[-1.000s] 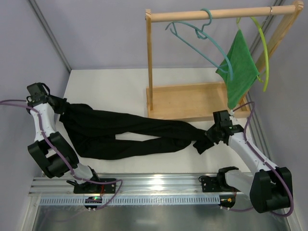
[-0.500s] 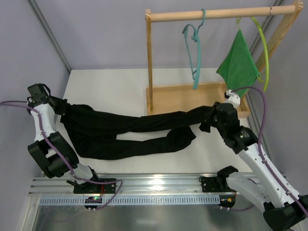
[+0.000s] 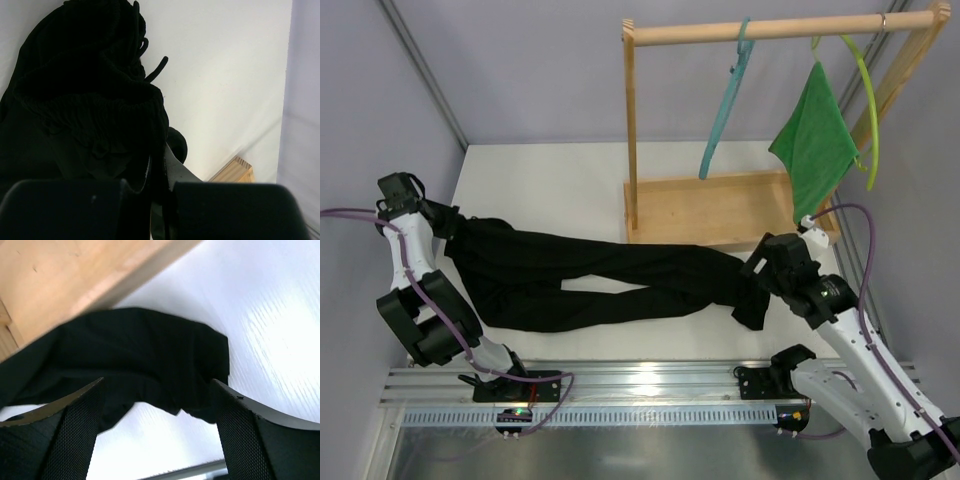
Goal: Place the trousers on the hanger
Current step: Fold the trousers
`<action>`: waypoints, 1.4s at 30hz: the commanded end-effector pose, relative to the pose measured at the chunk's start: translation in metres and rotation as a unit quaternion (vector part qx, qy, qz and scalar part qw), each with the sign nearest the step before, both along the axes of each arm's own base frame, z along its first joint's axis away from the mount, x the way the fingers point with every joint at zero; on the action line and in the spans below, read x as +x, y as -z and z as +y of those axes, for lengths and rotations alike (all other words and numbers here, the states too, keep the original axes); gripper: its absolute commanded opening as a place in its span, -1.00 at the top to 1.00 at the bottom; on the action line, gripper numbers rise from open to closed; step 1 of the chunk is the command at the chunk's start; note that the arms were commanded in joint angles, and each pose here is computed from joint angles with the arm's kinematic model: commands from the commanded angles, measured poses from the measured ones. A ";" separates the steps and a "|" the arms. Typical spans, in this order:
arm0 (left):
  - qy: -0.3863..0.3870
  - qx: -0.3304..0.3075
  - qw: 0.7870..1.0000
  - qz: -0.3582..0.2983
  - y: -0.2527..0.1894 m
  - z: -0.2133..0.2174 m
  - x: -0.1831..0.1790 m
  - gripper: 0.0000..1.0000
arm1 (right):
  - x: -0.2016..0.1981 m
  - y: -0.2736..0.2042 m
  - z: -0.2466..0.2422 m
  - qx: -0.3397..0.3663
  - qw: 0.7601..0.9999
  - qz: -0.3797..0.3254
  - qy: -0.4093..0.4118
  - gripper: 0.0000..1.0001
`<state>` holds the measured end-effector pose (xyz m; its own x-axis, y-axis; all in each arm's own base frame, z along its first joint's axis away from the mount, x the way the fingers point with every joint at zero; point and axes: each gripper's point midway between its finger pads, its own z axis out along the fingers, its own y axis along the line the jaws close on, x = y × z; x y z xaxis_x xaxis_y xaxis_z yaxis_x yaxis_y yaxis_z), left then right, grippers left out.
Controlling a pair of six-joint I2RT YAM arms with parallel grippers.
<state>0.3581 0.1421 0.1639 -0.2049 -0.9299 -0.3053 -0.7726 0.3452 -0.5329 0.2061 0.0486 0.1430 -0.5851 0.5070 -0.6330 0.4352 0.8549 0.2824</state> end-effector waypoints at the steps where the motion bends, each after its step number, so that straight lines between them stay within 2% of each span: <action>1: 0.009 0.017 0.999 -0.029 -0.022 0.004 0.005 0.99 | 0.028 -0.028 -0.007 -0.012 0.998 -0.049 0.022 -0.72; 4: 0.016 0.013 0.999 -0.034 -0.021 0.001 0.004 0.99 | 0.052 -0.013 -0.013 -0.001 0.999 -0.026 0.040 -0.65; 6: 0.020 0.013 0.999 -0.028 -0.017 -0.001 0.001 0.99 | 0.058 0.009 -0.019 -0.006 0.999 0.016 0.051 -0.61; 7: 0.021 0.011 0.999 -0.026 -0.015 -0.001 0.001 0.99 | 0.062 0.014 -0.019 -0.005 0.998 0.023 0.050 -0.53; 13: 0.021 0.009 0.999 -0.025 -0.013 -0.002 0.000 0.99 | 0.072 0.049 0.002 0.018 0.998 0.061 -0.002 -0.32; 16: 0.019 0.008 0.999 -0.025 -0.013 -0.002 0.001 0.99 | 0.079 0.054 -0.003 -0.002 0.998 0.063 -0.004 0.17; 17: 0.018 0.007 0.999 -0.026 -0.013 -0.002 0.001 0.99 | 0.083 0.050 -0.005 -0.011 0.998 0.061 -0.006 0.46; 19: 0.018 0.007 0.999 -0.027 -0.015 -0.001 0.002 0.99 | 0.094 0.033 -0.009 -0.035 0.998 0.057 -0.011 0.90; 20: 0.018 0.006 1.000 -0.024 -0.014 -0.001 0.001 1.00 | 0.098 0.024 -0.010 -0.042 0.998 0.050 -0.014 0.92; 23: 0.018 0.009 0.999 -0.025 -0.017 -0.001 0.002 0.99 | 0.114 -0.027 -0.013 -0.062 0.998 -0.013 -0.031 0.92; 26: 0.019 0.009 0.999 -0.027 -0.018 -0.001 0.001 0.99 | 0.117 -0.058 -0.014 -0.071 0.996 -0.036 -0.044 0.92; 27: 0.018 0.008 0.999 -0.028 -0.018 -0.001 0.001 0.99 | 0.109 -0.050 -0.014 -0.074 0.996 -0.006 -0.049 0.83; 28: 0.019 0.007 0.999 -0.027 -0.018 -0.002 0.001 0.99 | 0.106 -0.045 -0.014 -0.074 0.996 0.009 -0.050 0.31; 29: 0.020 0.005 0.999 -0.027 -0.016 -0.003 0.001 0.99 | 0.102 -0.034 -0.012 -0.064 0.996 0.026 -0.048 0.12; 31: 0.020 0.003 0.999 -0.025 -0.013 -0.003 0.000 0.99 | 0.087 -0.002 -0.009 -0.052 0.996 0.055 -0.053 -0.11; 32: 0.021 0.003 0.999 -0.026 -0.013 -0.004 0.000 0.99 | 0.081 0.006 -0.008 -0.041 0.996 0.061 -0.048 -0.16; 34: 0.025 0.006 0.999 -0.025 -0.012 -0.005 -0.001 0.99 | 0.062 0.033 -0.009 -0.030 0.994 0.090 -0.045 -0.20; 36: 0.024 0.008 0.999 -0.025 -0.011 -0.004 -0.002 1.00 | 0.056 0.044 -0.002 -0.006 0.995 0.088 -0.048 -0.21; 40: 0.023 0.002 0.999 -0.032 -0.010 -0.006 -0.002 0.99 | 0.038 0.079 -0.003 -0.005 0.991 0.122 -0.053 -0.20; 42: 0.025 0.000 0.999 -0.031 -0.010 -0.008 -0.001 1.00 | 0.039 0.082 -0.003 -0.010 0.990 0.124 -0.061 0.08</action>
